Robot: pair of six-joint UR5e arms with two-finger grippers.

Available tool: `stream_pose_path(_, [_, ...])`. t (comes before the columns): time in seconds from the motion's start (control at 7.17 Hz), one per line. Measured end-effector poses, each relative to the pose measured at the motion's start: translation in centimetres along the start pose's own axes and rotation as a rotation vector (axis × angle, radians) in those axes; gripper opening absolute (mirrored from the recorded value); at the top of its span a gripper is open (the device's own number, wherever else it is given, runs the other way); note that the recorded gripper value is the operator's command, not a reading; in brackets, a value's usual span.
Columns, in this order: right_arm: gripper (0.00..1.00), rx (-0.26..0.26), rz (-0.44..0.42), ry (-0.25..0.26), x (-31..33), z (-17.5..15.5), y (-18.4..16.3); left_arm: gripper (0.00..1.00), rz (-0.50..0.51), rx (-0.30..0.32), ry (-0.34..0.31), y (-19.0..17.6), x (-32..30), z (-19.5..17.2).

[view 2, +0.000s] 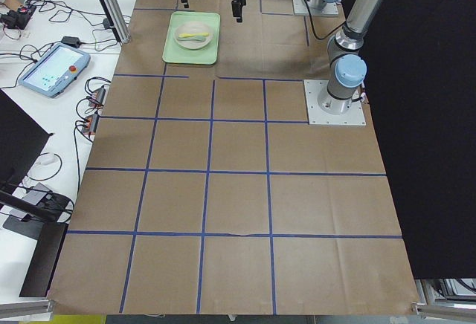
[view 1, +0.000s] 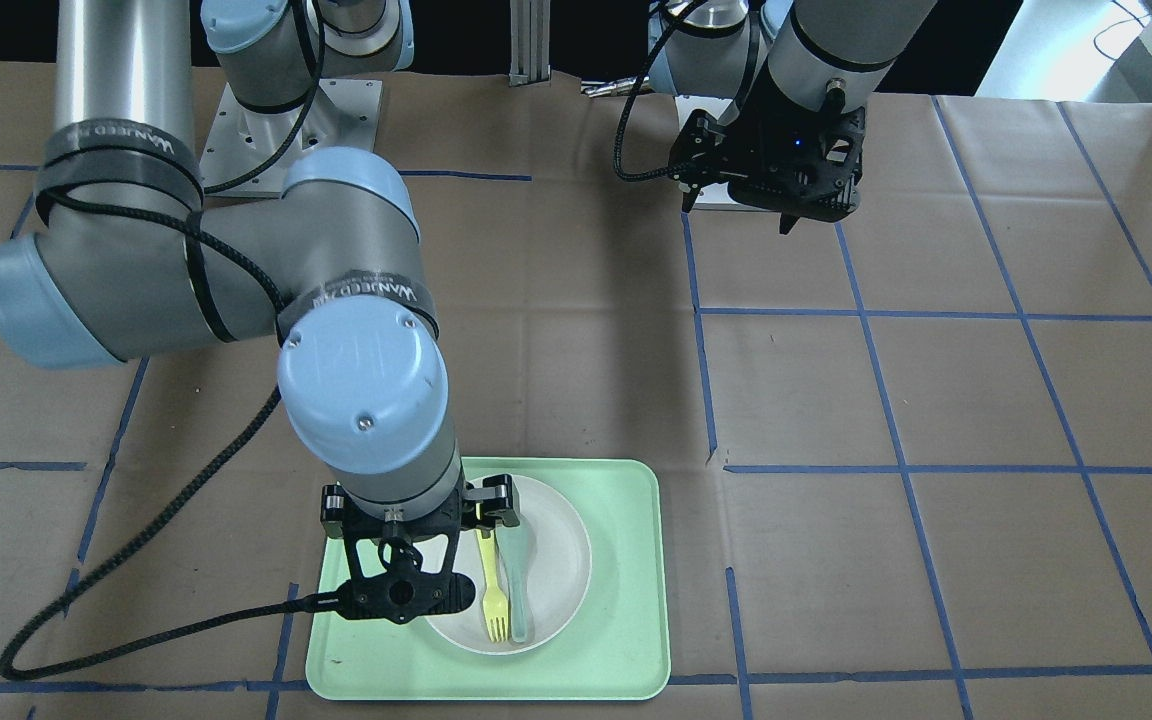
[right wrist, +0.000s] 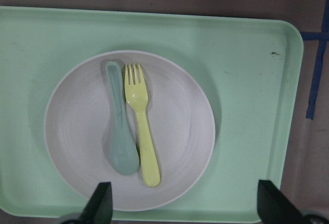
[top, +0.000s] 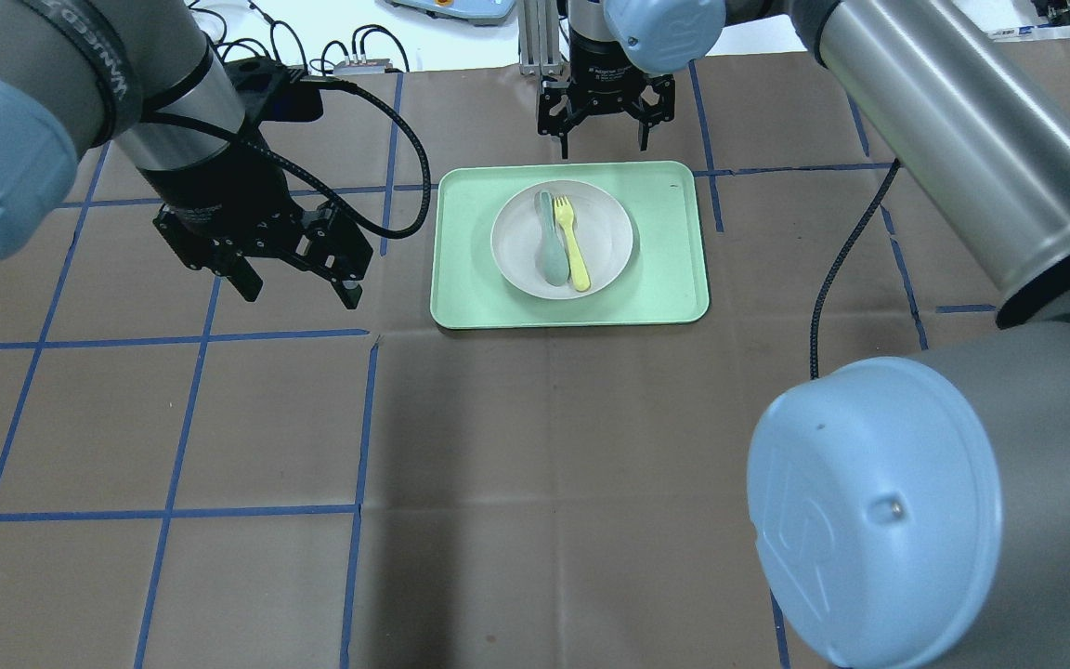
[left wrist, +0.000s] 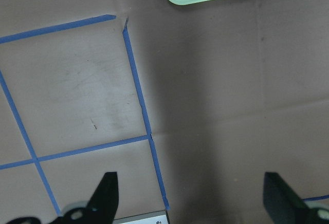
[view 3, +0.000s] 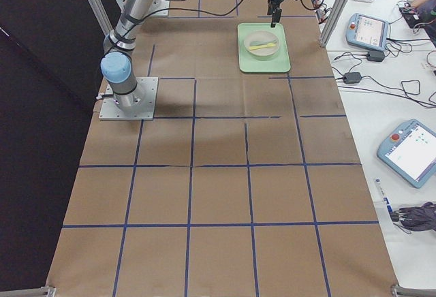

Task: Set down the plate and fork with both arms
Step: 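Lower the right gripper into the plate and grasp the yellow fork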

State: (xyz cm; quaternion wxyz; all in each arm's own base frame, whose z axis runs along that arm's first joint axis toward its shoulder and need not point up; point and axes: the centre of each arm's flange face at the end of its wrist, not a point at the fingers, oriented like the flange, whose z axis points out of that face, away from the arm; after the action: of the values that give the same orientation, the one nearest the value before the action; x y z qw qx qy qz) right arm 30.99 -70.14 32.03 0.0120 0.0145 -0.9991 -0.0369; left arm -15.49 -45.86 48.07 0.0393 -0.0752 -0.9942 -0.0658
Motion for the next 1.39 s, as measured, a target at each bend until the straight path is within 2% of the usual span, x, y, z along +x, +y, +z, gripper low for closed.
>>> stream_pose_path(0.14, [0.99, -0.011, 0.013, 0.005, -0.2, 2.1, -0.8, 1.0, -0.012, 0.003, -0.002, 0.0, -0.6, -0.2])
stream_pose_path(0.28, [0.73, -0.017, 0.018, 0.009, -0.4, 4.1, -1.5, 1.0, -0.019, 0.004, -0.036, 0.2, -1.4, -0.5])
stream_pose_path(0.42, [0.56, -0.023, 0.018, 0.011, -0.7, 5.8, -2.0, 1.0, -0.023, 0.006, -0.089, 0.6, -2.2, -0.8])
stream_pose_path(0.56, [0.53, -0.03, 0.015, 0.01, -1.1, 6.8, -2.1, 1.0, -0.03, 0.007, -0.117, 1.1, -2.6, -1.0])
stream_pose_path(0.84, [0.51, -0.055, -0.003, 0.011, -1.9, 8.3, -1.5, 1.0, -0.052, 0.022, -0.131, 1.4, -2.8, -1.1])
stream_pose_path(1.39, [0.51, -0.103, -0.018, 0.02, -2.5, 10.9, -0.1, 1.0, -0.124, 0.054, -0.104, 1.9, -2.9, -1.6])
